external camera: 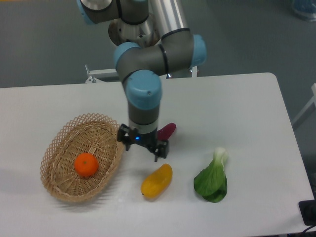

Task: Pick up the orange from the basket
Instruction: 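Move the open gripper over the wicker basket above the orange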

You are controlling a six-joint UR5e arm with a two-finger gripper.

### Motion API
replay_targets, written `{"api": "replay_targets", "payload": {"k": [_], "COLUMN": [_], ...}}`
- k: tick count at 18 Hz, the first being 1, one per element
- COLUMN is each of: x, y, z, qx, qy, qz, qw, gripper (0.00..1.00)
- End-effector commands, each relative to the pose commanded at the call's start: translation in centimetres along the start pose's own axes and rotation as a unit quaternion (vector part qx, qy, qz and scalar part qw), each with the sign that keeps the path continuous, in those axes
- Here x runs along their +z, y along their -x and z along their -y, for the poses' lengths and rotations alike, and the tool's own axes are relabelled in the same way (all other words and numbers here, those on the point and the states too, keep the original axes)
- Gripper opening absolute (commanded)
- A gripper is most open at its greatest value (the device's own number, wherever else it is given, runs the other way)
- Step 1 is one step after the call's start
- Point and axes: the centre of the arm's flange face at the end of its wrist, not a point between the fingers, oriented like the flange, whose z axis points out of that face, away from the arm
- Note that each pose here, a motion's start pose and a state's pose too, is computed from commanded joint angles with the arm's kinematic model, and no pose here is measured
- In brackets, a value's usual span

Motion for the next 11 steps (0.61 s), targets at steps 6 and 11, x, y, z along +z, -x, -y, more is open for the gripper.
{"api": "replay_targets", "payload": {"k": [6, 11], "x": [3.7, 5.7], "y": [-6.2, -8.2], "z": [2.5, 3.3], "qx": [0.027, 0.038], "qy": [0.023, 0.031], "qz": [-0.023, -0.03], "qw": [0.9991, 0.9983], "gripper": [1.0, 1.0]}}
